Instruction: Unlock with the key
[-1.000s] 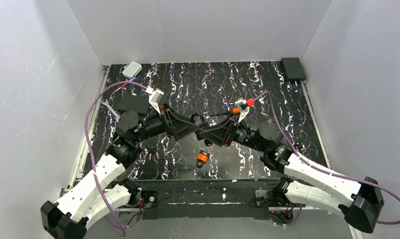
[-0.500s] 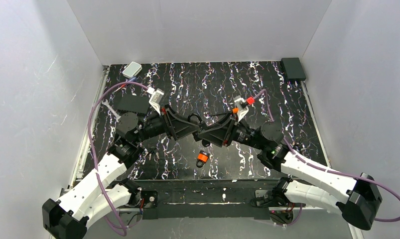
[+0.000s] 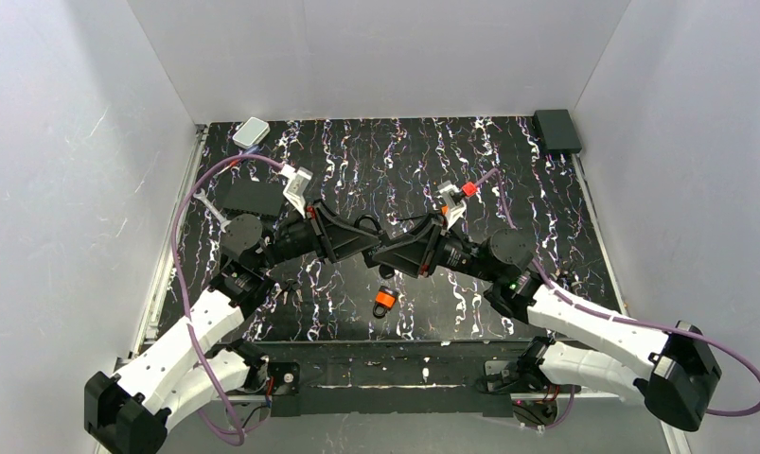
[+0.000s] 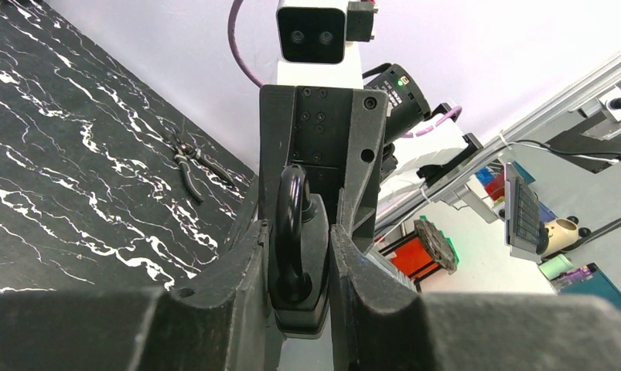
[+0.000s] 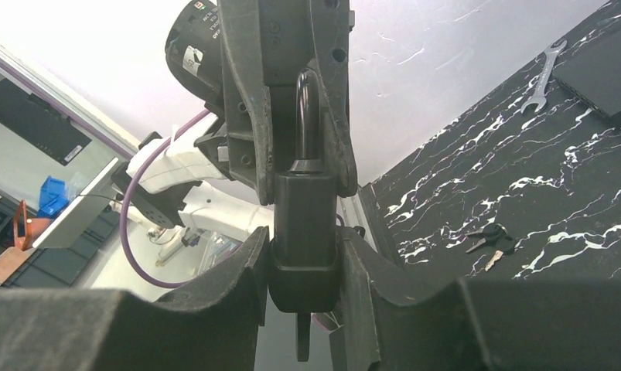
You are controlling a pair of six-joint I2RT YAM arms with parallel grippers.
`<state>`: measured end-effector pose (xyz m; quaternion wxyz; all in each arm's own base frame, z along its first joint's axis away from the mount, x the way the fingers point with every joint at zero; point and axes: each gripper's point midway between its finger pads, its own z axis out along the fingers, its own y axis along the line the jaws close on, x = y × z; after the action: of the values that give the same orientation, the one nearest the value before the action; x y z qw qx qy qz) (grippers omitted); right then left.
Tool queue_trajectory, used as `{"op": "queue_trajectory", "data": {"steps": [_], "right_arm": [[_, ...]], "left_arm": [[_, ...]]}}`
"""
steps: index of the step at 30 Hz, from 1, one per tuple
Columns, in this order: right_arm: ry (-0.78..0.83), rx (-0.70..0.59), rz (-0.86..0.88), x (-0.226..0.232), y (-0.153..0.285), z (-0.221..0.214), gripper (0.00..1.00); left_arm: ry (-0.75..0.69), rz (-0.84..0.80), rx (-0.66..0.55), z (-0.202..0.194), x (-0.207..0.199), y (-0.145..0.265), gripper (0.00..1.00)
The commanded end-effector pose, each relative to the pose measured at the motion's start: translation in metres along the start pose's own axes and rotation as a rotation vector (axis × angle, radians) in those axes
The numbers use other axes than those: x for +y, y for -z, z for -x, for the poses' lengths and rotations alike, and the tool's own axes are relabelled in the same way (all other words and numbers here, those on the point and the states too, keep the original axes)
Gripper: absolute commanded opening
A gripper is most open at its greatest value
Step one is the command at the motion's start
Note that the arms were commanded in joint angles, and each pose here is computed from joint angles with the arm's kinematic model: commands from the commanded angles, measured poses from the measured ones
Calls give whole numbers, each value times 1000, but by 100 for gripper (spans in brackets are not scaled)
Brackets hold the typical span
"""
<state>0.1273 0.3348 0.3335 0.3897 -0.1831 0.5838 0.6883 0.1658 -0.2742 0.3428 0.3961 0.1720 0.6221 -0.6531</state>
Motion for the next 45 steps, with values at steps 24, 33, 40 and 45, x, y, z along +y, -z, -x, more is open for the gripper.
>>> {"op": "queue_trajectory", "data": {"steps": [24, 33, 40, 45], "right_arm": [[151, -36, 16, 20, 5, 22, 89], [156, 40, -26, 8, 15, 3, 90], [150, 89, -57, 0, 16, -6, 69], [128, 101, -38, -2, 10, -10, 53]], "left_arm": [[13, 96, -130, 37, 16, 4, 0], [3, 94, -158, 48, 11, 7, 0], [-1, 96, -167, 52, 10, 7, 0], [1, 97, -167, 51, 11, 8, 0]]}}
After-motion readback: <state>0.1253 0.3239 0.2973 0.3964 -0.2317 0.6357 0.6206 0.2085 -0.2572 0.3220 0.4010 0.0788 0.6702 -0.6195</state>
